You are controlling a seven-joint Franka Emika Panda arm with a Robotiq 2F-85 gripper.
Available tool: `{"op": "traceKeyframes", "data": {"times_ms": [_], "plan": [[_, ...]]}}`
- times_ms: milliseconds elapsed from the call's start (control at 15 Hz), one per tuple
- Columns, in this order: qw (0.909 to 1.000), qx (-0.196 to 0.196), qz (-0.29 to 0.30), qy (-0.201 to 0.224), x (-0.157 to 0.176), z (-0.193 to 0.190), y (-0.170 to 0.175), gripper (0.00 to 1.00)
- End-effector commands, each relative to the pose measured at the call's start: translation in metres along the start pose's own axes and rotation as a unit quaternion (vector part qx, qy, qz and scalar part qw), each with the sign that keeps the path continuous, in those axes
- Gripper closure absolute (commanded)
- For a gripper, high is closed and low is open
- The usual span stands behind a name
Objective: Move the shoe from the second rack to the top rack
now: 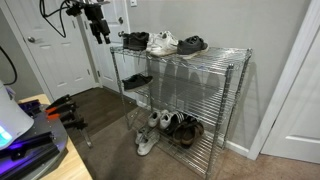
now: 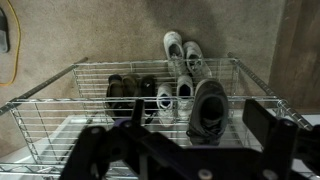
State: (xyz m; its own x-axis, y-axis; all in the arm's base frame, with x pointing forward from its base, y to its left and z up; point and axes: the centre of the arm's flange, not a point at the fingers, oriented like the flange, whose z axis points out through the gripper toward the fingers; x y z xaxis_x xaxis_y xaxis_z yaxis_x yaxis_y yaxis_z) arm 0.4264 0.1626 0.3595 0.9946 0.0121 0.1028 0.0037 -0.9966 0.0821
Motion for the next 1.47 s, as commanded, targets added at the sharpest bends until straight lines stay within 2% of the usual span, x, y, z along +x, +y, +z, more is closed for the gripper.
{"op": "traceKeyframes", "data": {"times_ms": [0, 333, 667, 1067, 1200, 1333, 1400], "plan": [[0.9995, -0.001, -0.031, -0.003, 0.037, 0.035, -0.030, 0.00], [0.9954, 0.022, -0.092, 0.017, 0.072, 0.097, -0.073, 0.00], [0.9921, 0.042, -0.100, 0.062, 0.104, 0.148, -0.083, 0.00], [0.9930, 0.042, -0.088, 0.066, 0.134, 0.170, -0.084, 0.00], [0.9938, 0.047, -0.086, 0.052, 0.141, 0.172, -0.084, 0.00], [0.9940, 0.055, -0.093, 0.018, 0.144, 0.173, -0.083, 0.00], [0.9946, 0.047, -0.083, 0.041, 0.135, 0.174, -0.083, 0.00]]}}
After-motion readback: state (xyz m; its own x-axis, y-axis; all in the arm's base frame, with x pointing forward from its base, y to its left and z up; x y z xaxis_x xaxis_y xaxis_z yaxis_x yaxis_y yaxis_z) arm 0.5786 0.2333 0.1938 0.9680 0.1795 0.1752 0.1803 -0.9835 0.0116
